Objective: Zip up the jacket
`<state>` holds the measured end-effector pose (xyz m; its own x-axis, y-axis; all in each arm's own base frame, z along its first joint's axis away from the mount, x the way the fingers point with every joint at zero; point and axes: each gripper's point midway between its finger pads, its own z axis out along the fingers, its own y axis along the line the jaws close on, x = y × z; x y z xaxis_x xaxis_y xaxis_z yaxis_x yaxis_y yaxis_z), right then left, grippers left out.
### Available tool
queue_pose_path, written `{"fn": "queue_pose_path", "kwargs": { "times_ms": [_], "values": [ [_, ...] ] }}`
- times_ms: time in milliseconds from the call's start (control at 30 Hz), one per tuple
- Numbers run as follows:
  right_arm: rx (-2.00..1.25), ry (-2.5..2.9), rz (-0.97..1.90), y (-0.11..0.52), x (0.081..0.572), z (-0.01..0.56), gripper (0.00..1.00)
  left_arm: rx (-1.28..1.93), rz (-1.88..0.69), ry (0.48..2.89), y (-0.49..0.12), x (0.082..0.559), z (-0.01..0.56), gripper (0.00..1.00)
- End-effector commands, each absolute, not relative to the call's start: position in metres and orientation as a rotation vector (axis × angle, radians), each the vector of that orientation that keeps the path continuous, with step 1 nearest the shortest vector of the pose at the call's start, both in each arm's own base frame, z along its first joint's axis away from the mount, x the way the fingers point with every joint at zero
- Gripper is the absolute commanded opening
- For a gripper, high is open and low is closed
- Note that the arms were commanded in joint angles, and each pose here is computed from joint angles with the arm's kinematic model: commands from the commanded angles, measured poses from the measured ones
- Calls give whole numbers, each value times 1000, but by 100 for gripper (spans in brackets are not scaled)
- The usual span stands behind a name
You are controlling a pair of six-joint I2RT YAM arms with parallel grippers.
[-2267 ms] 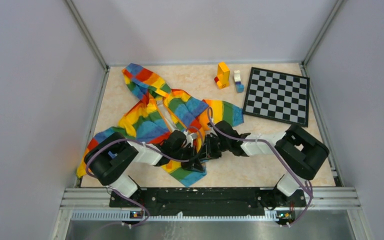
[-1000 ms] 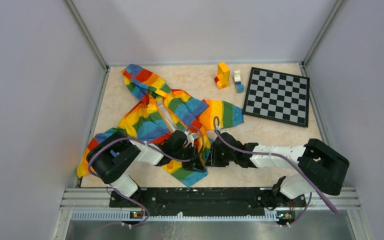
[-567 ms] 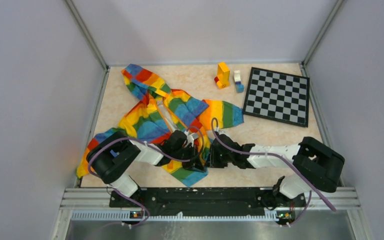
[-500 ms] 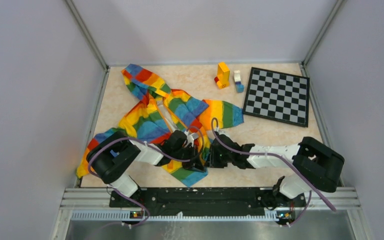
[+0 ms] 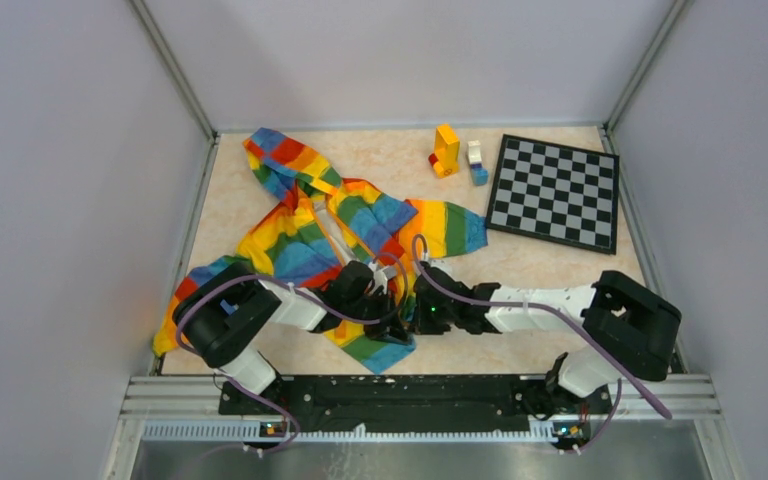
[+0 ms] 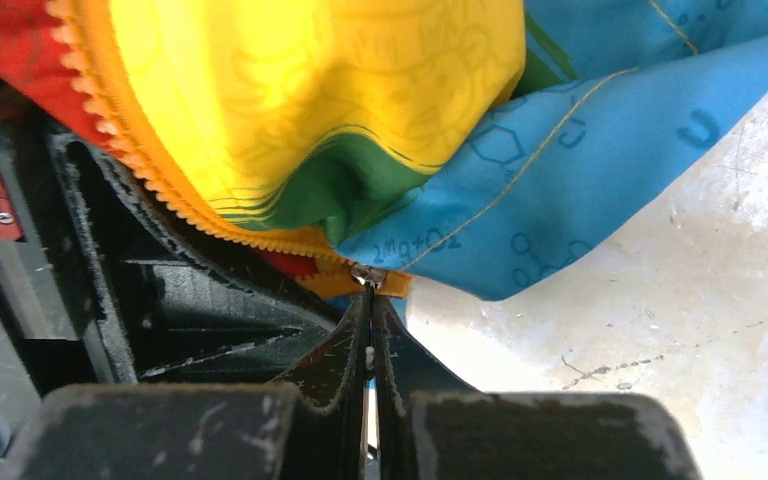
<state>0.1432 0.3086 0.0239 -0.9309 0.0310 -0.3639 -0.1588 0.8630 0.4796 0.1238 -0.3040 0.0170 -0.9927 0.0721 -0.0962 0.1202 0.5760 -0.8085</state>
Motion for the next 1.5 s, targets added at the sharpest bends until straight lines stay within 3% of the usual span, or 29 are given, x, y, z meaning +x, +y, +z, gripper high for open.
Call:
{"fn": "queue_pose_path", "kwargs": {
  "times_ms": [0,300,600,767,967,1467],
  "values": [
    [-136,2604,757,324,153,52,0,130,-1276,2789,-289,122,-4,0],
    [-45,2561,1000,344,155,77,0,127,-1275,2789,-288,121,-5,0],
    [-107,2575,989,331,154,83,0,127,-1276,2787,-289,121,-5,0],
    [-128,2542,1060,306,141,84,27,129,-1288,2785,-289,121,-3,0],
    [-117,2593,1199,295,121,69,32,118,-1295,2786,-289,120,-3,0],
    [-154,2683,1225,303,103,24,28,107,-1320,2786,-291,119,-1,0]
  ]
}}
